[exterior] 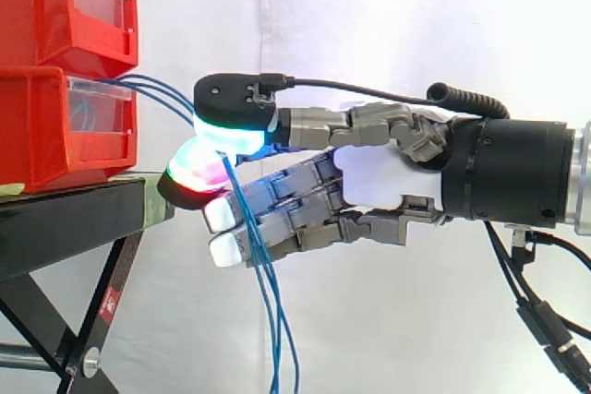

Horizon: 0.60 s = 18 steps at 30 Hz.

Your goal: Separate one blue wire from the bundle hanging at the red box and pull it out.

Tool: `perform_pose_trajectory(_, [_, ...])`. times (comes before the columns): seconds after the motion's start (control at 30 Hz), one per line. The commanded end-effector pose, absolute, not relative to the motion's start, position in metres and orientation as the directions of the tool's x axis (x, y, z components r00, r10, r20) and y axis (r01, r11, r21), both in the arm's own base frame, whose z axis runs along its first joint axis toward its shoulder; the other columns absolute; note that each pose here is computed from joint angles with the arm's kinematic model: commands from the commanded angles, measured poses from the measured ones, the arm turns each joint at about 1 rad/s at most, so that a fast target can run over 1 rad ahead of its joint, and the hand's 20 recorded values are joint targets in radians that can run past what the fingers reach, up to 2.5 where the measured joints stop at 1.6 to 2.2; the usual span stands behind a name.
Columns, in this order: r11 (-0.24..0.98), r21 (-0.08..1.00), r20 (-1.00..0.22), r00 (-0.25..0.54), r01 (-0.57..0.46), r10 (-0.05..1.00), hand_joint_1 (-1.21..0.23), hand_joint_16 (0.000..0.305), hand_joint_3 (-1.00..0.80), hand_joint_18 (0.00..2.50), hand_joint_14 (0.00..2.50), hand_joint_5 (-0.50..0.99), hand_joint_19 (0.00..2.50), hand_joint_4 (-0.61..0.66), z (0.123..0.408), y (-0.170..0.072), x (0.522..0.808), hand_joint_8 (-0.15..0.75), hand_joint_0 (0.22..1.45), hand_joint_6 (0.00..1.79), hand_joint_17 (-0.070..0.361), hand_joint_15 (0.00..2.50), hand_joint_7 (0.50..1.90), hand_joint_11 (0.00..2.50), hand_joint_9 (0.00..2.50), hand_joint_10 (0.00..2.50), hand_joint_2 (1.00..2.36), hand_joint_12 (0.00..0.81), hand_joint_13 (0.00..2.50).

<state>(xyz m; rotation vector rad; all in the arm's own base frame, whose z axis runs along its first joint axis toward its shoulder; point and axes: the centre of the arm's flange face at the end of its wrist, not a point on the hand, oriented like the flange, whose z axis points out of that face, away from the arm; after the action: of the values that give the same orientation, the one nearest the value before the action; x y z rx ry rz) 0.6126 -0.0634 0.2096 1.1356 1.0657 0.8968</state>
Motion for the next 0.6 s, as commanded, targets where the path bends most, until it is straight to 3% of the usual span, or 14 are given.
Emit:
perform_pose_trajectory(0.0, [0.166, 0.986, -0.152, 0.260, -0.035, 0.954, -0.62, 0.041, -0.23, 0.48, 0.01, -0.22, 0.25, 0.21, 0.2099, -0.0621, 0.6126, 0.349, 0.64, 0.84, 0.093, 0.40, 1.03, 0.75, 0.79, 0.02, 1.02, 0.415, 1.25])
perform_pose_trajectory(0.2, [0.083, 0.995, -0.068, 0.235, -0.056, 0.970, -0.61, 0.041, -0.23, 0.50, 0.02, -0.22, 0.28, 0.21, 0.2084, -0.0601, 0.6127, 0.350, 0.64, 0.84, 0.093, 0.68, 1.03, 0.74, 0.78, 0.02, 1.02, 0.409, 1.46])
perform_pose_trajectory(0.57, [0.068, 0.996, -0.055, 0.219, -0.050, 0.974, -0.61, 0.045, -0.24, 0.51, 0.03, -0.22, 0.36, 0.20, 0.2073, -0.0588, 0.6119, 0.345, 0.64, 0.84, 0.101, 1.11, 1.03, 0.76, 0.78, 0.02, 1.02, 0.357, 1.54])
